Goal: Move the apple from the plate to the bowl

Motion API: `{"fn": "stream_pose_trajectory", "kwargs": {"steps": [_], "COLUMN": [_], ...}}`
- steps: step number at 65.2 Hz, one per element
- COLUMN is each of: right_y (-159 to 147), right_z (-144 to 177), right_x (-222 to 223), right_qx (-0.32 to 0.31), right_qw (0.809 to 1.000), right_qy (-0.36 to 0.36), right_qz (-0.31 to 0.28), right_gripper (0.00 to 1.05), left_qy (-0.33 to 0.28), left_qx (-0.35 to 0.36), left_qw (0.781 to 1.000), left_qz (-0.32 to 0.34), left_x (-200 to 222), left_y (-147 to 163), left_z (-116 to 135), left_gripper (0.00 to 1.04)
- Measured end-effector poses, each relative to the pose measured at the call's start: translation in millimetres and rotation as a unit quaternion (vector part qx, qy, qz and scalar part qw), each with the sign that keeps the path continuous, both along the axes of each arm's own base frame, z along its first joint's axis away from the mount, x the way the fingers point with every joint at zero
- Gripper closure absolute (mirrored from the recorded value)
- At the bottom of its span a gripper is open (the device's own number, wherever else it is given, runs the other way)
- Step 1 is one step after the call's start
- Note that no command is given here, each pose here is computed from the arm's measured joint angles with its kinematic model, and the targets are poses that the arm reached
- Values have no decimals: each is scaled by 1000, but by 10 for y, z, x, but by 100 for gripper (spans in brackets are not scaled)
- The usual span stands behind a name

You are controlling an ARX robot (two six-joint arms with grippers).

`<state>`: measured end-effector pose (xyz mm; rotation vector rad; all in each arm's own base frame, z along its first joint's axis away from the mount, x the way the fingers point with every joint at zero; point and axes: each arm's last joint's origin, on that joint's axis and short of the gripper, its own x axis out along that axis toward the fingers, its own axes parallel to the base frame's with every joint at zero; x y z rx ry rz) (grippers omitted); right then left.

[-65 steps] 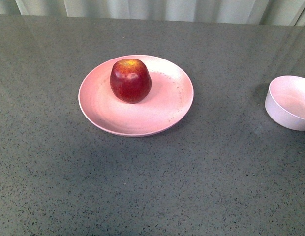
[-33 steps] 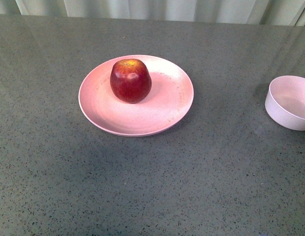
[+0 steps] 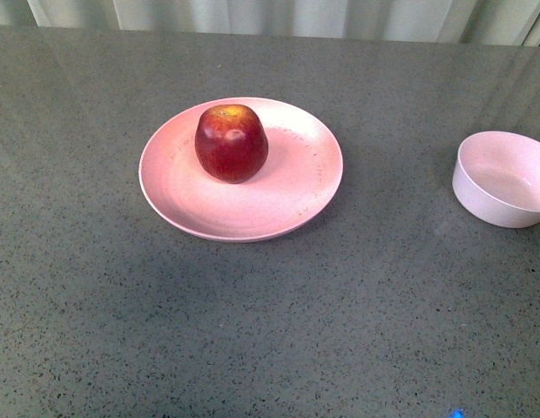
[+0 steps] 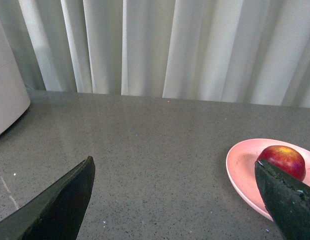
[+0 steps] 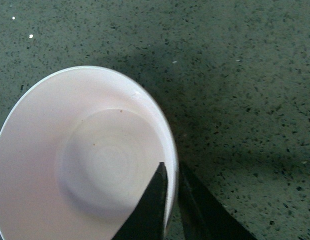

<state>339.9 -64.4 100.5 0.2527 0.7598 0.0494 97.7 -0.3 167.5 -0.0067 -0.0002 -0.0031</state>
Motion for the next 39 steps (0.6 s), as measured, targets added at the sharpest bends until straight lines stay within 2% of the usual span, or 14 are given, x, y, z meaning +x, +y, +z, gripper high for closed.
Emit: {"fn": "stream_pose_trajectory", "kwargs": {"steps": [3,29,39], "right_y": [42,582,636], "right_z": [10,-19,-32], "right_x": [19,150,177], "right_qx": [2,9,8], "right_qw": [1000,999,999], "right_qy": [0,6,7], "right_qz": [4,50,51], "right_gripper": [104,103,103], "left_qy": [0,0,0], "left_qx": [0,0,0], "left_qw": [1000,1000,1000], "left_qz": [0,0,0], "left_x": [0,0,0], "left_y": [0,0,0], "left_z": [0,0,0], "left_gripper": [9,9,9]}}
